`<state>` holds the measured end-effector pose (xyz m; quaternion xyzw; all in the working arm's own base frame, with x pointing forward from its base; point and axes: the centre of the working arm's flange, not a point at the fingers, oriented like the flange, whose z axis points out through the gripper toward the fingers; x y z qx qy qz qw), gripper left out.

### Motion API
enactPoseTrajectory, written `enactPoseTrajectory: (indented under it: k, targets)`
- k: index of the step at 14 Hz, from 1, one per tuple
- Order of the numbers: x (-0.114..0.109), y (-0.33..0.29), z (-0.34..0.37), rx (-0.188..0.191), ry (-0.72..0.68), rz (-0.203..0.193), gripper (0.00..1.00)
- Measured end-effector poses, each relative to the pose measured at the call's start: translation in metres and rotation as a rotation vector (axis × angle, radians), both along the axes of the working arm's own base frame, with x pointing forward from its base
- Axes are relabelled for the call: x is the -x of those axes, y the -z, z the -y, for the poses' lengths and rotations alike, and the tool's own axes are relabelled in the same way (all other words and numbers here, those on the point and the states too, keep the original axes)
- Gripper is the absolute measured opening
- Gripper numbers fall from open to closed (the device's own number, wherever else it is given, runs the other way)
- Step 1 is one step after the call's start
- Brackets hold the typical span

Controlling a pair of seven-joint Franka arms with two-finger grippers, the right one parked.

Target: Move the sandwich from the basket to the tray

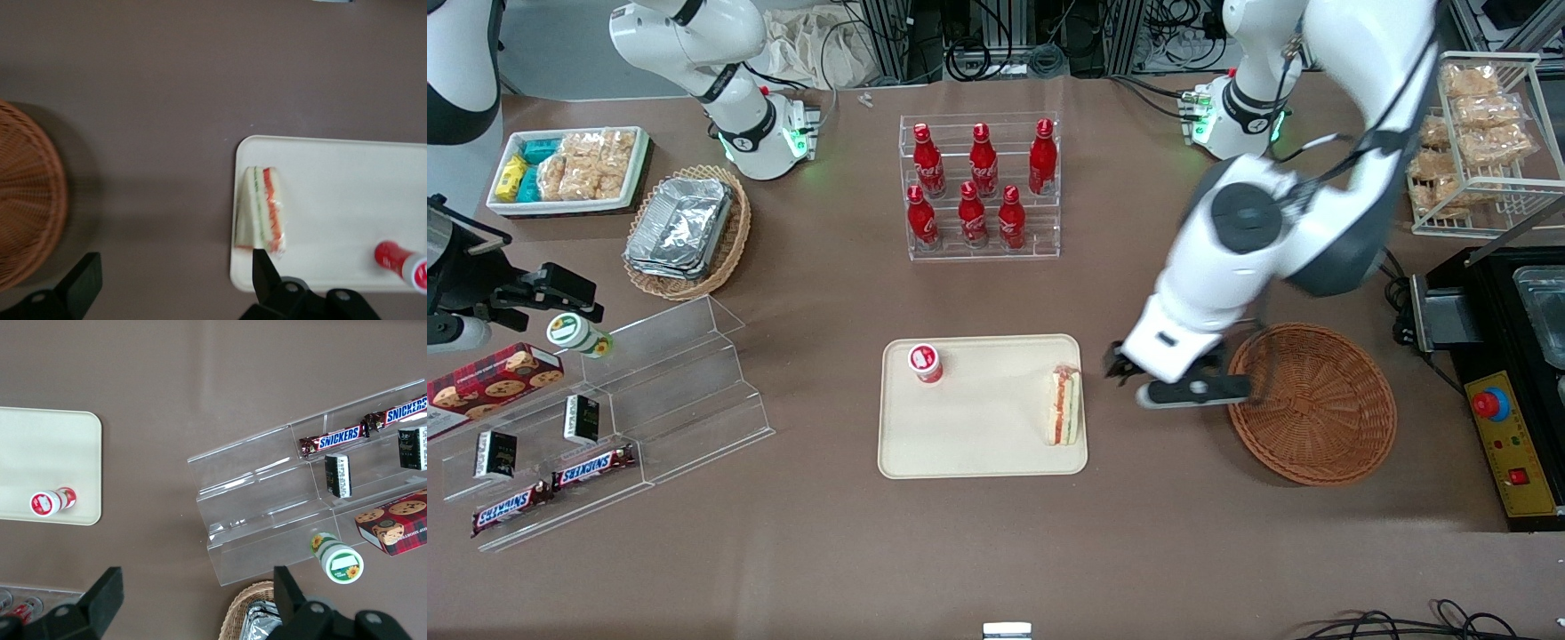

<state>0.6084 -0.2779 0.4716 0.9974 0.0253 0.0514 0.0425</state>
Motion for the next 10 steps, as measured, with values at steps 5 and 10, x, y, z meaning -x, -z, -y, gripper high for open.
enactPoseTrajectory:
  k: [5, 10]
  targets:
    - [0.013, -0.096, -0.109, -0.051, 0.052, -0.151, 1.00]
    - [0.044, -0.154, -0.195, -0.036, 0.097, -0.189, 1.00]
